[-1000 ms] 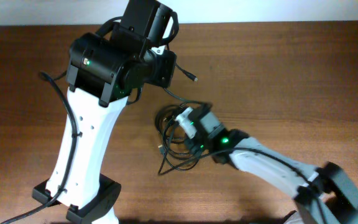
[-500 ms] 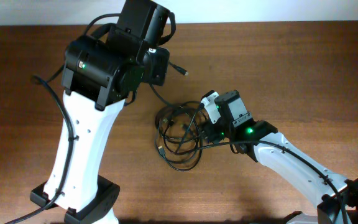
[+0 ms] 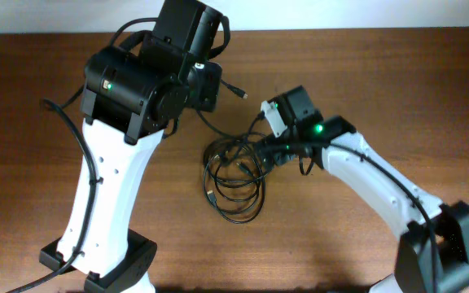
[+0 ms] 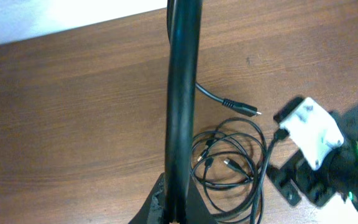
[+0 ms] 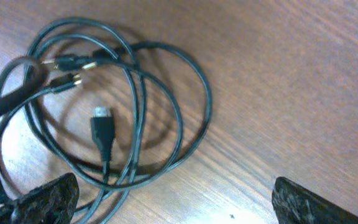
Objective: Untangle cables
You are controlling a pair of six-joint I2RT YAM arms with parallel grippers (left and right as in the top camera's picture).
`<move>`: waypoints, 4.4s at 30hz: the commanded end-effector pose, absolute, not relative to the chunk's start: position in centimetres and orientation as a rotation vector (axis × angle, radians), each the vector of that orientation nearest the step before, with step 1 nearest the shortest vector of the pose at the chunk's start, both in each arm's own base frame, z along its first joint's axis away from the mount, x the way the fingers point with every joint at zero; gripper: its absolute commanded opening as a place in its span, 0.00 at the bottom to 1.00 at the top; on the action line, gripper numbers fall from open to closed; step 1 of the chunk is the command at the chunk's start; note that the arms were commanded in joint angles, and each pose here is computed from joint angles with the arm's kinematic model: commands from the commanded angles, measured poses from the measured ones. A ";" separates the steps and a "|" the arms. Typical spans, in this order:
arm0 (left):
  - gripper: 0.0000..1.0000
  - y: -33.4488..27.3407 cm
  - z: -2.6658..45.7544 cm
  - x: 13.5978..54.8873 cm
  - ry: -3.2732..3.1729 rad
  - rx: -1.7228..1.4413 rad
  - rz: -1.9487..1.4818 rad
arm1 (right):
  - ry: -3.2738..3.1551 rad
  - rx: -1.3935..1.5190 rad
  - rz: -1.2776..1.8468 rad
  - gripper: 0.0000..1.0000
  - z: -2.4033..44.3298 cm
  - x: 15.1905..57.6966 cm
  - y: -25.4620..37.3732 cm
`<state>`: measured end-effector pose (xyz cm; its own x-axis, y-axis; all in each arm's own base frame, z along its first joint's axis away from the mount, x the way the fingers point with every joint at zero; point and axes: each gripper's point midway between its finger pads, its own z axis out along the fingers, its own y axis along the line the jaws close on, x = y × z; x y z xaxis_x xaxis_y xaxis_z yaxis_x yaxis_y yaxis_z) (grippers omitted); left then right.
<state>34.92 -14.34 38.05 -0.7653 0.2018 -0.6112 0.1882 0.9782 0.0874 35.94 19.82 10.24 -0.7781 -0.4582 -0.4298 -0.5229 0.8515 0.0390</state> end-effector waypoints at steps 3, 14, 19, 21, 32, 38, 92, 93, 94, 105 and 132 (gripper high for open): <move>0.00 -13.8 39.5 34.2 2.422 0.251 0.016 | 2.773 -0.708 0.160 0.99 4.3 36.9 18.9; 0.00 -13.8 39.5 34.2 2.422 0.251 0.016 | 2.836 -0.722 0.146 0.99 1.8 36.4 18.7; 0.00 -13.8 39.5 34.2 2.422 0.251 0.016 | 2.874 -0.725 0.144 0.93 0.4 36.0 18.6; 0.00 -13.8 39.5 34.2 2.422 0.251 0.016 | 2.883 -0.726 0.142 0.82 0.0 35.9 18.6; 0.00 -13.8 39.5 34.2 2.422 0.251 0.016 | 2.900 -0.715 0.124 0.04 -1.1 36.0 18.3; 0.00 -13.8 39.5 34.2 2.421 0.250 0.015 | 2.826 -0.666 0.081 0.04 2.7 37.7 17.5; 0.00 -2.0 40.7 35.3 2.405 -0.145 0.157 | 2.265 0.395 0.045 0.04 35.9 37.5 -15.5; 0.00 -2.0 40.7 35.3 2.405 -0.145 0.156 | 2.273 0.375 0.055 0.04 35.8 37.7 -14.8; 0.00 -2.0 40.7 35.3 2.406 -0.143 0.152 | 2.281 0.344 0.070 0.04 35.8 38.1 -13.7; 0.00 6.5 41.5 34.5 2.315 -0.519 0.373 | 2.352 0.224 -0.056 0.04 34.9 39.3 -9.4; 0.00 -1.5 36.7 51.3 2.193 -0.344 0.189 | 2.409 0.205 0.002 0.04 32.8 40.3 -8.9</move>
<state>48.67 -3.22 38.04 -0.6113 -0.1707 -0.7728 -0.2030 0.9776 -0.0553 40.24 -9.09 31.91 -0.7518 0.1536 -0.6413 0.1555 0.9864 0.0540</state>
